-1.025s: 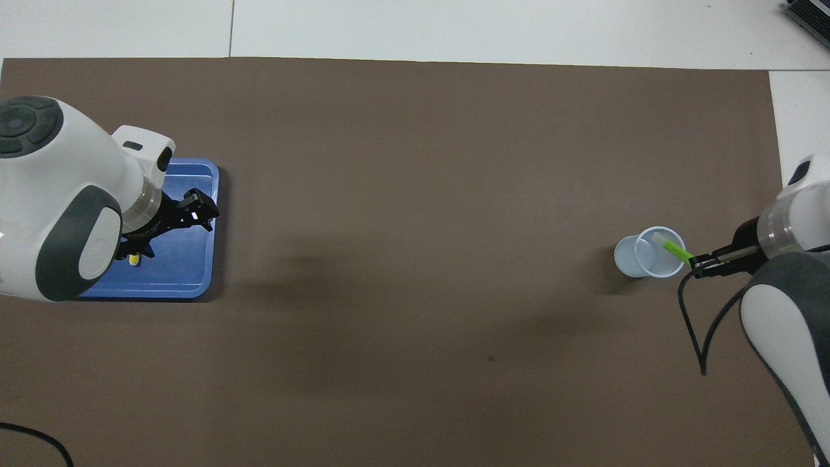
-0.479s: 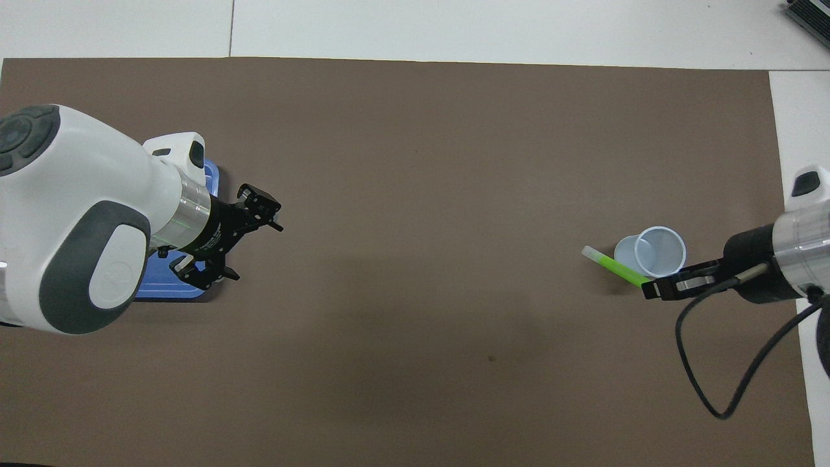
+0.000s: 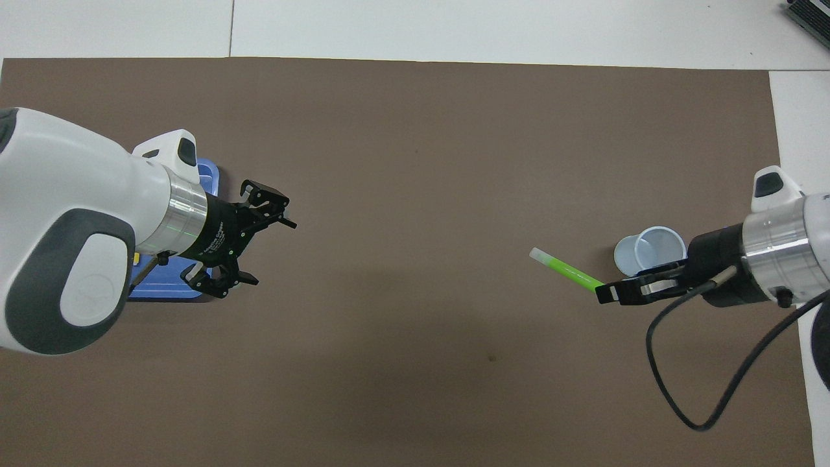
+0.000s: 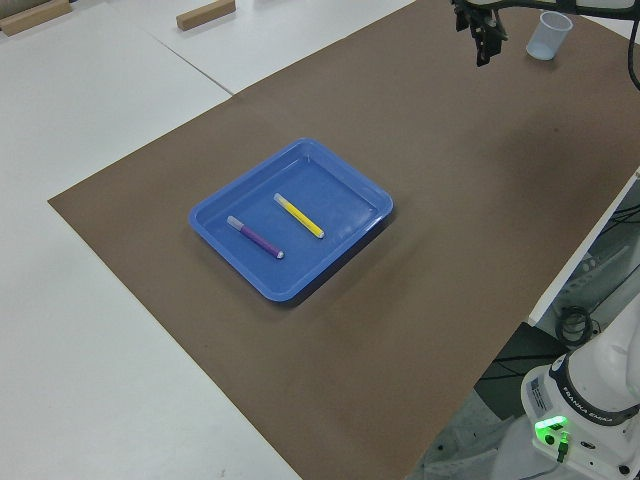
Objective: Right arm passes pens to left for tray arrangement
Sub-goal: 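Lift the green pen toward the left gripper while the left gripper approaches, then close the left gripper on the green pen held by the right gripper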
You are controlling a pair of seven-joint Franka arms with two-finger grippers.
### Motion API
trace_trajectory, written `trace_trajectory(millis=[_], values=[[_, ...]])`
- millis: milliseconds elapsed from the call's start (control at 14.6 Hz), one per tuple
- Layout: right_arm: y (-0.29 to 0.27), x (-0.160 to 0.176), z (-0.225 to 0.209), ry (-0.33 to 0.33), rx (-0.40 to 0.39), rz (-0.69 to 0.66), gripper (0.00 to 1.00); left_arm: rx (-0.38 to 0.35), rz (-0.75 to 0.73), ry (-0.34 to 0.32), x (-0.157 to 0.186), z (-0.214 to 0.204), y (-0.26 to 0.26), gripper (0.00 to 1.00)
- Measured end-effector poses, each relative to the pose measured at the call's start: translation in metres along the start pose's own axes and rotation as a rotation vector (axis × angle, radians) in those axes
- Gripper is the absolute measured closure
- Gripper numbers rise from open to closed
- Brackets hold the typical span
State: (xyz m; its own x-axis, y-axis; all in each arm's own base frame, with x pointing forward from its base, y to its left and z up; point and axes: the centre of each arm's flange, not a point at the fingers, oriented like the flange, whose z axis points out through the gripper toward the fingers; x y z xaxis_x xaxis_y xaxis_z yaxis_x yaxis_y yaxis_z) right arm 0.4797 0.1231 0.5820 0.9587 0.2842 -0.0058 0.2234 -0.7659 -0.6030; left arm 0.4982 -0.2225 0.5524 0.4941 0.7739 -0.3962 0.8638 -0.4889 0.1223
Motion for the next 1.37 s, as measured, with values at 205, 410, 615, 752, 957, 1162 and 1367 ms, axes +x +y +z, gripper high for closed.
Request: trace_trajectory(millis=[205,410,615,752,957,1162,1367], values=[[-0.018,0.002,0.009,0.002,0.099,-0.043,0.83,-0.032,-0.044,0.003,-0.031,0.005,0.006,0.0],[-0.022,0.002,0.011,0.015,0.165,-0.079,0.83,-0.096,-0.089,-0.011,-0.045,0.003,0.014,0.0],[-0.027,0.002,0.014,0.03,0.228,-0.116,0.83,-0.17,-0.213,-0.02,-0.05,-0.011,0.022,0.0],[-0.028,0.001,0.019,0.042,0.273,-0.135,0.83,-0.19,-0.271,-0.026,-0.059,-0.01,0.025,0.0],[-0.039,0.002,0.029,0.057,0.32,-0.155,0.83,-0.19,-0.282,-0.031,-0.07,-0.006,0.026,0.0],[-0.06,0.005,0.044,0.075,0.314,-0.18,0.83,-0.189,-0.281,-0.032,-0.071,-0.006,0.026,0.0],[-0.063,0.004,0.048,0.071,0.313,-0.185,0.83,-0.177,-0.256,-0.036,-0.086,0.001,0.025,0.0]])
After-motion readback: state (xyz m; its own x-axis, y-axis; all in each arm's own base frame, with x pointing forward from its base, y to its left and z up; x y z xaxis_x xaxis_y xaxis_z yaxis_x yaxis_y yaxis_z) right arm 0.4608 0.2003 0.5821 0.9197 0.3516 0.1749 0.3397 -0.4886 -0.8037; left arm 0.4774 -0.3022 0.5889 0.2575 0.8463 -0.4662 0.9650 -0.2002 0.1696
